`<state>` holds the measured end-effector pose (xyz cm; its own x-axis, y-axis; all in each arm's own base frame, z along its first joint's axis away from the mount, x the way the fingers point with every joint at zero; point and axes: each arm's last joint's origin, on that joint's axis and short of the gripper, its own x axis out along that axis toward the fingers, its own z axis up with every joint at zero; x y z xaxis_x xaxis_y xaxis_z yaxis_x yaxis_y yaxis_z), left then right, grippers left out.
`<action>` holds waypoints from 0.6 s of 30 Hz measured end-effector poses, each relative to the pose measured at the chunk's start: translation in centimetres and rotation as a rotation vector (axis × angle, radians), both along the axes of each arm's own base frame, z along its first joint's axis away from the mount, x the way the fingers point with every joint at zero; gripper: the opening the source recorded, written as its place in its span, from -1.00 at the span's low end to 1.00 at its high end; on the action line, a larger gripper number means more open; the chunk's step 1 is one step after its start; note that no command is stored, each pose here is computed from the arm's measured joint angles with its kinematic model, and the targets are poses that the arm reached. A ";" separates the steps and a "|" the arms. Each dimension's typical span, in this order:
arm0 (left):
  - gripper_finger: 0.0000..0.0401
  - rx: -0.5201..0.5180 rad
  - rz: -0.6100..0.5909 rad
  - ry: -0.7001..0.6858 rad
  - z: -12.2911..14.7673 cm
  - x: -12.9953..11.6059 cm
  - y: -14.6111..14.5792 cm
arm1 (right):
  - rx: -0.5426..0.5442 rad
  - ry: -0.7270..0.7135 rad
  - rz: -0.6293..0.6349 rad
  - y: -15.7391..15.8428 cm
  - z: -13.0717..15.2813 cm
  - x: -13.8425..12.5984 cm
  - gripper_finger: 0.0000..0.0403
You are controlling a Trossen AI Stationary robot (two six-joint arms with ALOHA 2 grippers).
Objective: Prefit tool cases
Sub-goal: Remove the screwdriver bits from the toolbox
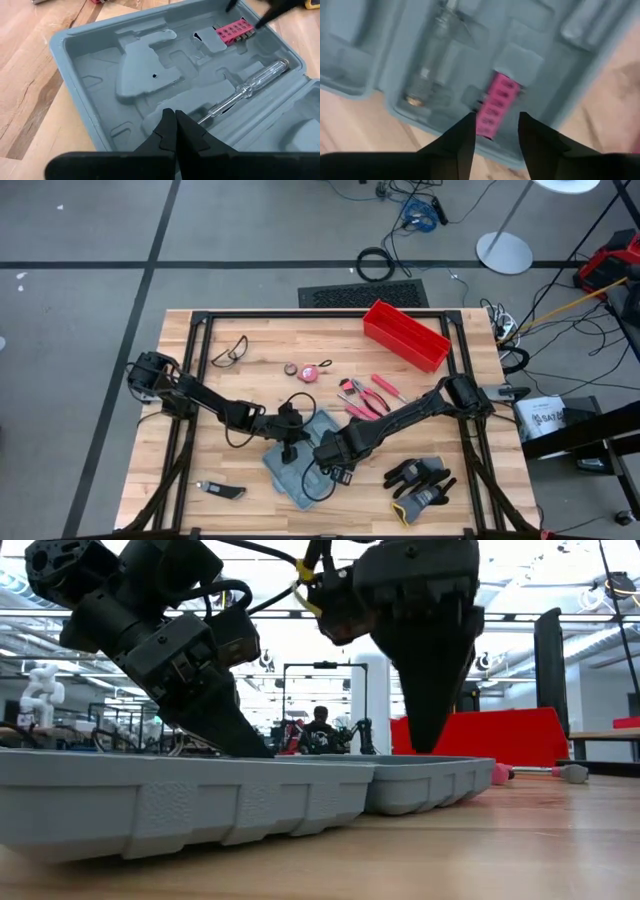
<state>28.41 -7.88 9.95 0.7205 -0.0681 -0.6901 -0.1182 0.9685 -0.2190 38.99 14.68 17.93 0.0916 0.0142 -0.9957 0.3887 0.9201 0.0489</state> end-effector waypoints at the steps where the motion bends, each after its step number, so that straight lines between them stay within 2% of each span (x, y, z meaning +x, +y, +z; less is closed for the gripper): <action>1: -0.99 0.001 0.001 0.000 0.0 0.0 0.0 | 0.005 -0.011 0.001 0.0 -0.2 0.1 -0.31; 12: -0.99 0.003 0.002 0.001 0.0 0.0 0.0 | 0.084 -0.043 0.003 -0.6 -3.5 -0.4 -0.32; 15: -0.99 0.004 0.003 0.002 0.0 0.0 0.0 | 0.109 -0.044 0.018 -0.9 -4.1 -0.5 -0.46; 18: -0.99 0.005 0.003 0.006 0.0 -0.1 0.0 | 0.112 -0.056 0.030 -1.1 -4.4 -0.5 -0.72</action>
